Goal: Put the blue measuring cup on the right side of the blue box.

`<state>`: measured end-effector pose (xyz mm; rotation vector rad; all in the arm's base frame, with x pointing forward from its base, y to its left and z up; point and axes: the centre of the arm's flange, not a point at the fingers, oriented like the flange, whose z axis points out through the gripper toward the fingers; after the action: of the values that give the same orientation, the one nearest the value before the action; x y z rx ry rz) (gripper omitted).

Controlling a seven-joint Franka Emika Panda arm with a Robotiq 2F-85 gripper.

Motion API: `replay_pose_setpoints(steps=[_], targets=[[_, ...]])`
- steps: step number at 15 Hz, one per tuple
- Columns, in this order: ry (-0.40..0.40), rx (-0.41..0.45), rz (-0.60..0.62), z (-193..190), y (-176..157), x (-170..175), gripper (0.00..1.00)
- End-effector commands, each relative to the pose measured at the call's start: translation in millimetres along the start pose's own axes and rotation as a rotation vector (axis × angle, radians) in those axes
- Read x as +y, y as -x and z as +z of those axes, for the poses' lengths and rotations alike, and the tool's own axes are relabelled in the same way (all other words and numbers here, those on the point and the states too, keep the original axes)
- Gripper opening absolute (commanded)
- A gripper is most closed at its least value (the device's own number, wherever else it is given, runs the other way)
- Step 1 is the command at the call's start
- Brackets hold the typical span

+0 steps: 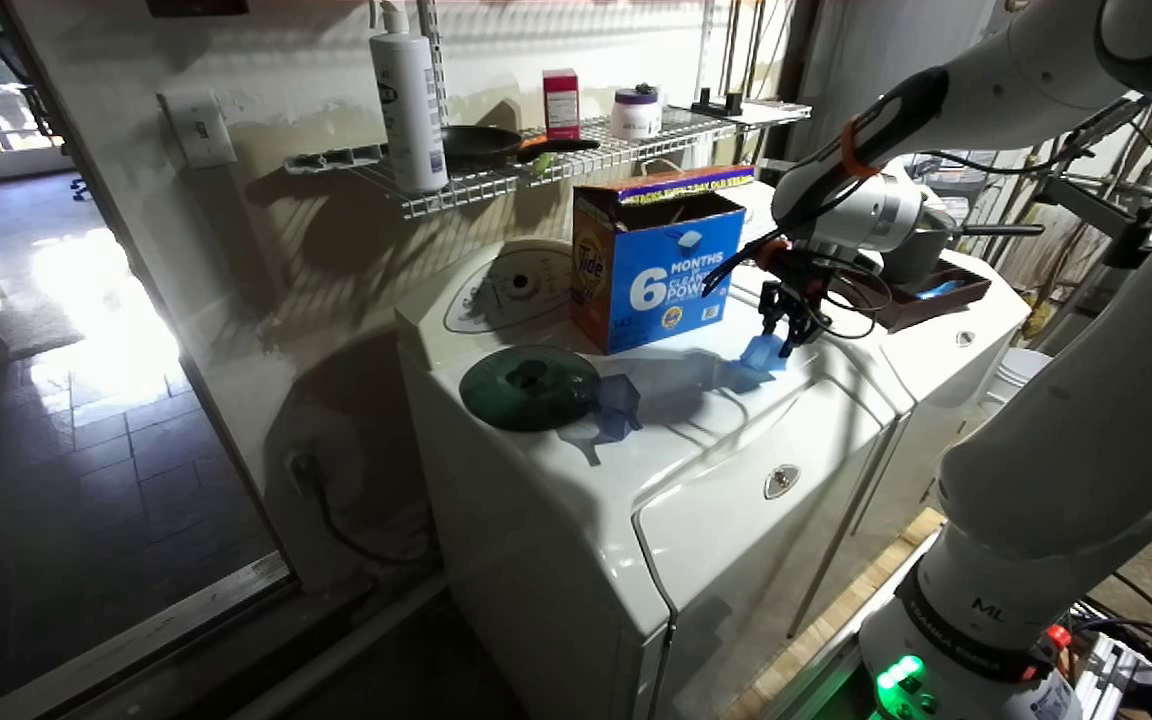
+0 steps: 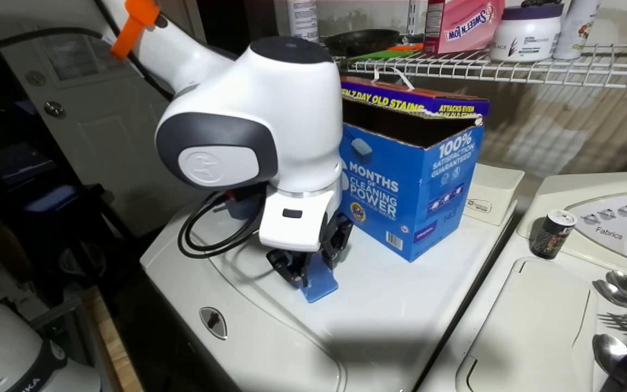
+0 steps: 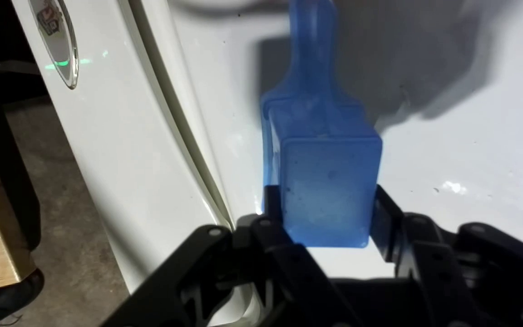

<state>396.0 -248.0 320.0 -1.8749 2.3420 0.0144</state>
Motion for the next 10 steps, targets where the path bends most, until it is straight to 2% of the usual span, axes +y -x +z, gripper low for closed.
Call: replay_pose_setpoints(steps=[1, 5, 10], targets=[[0.0, -0.011, 0.013, -0.8, -6.6, -1.0, 0.24], [-0.006, -0.047, 0.078, -9.2, -48.2, 3.5, 0.24], [-0.075, -0.089, 0.213, -28.1, -107.1, 8.5, 0.24]])
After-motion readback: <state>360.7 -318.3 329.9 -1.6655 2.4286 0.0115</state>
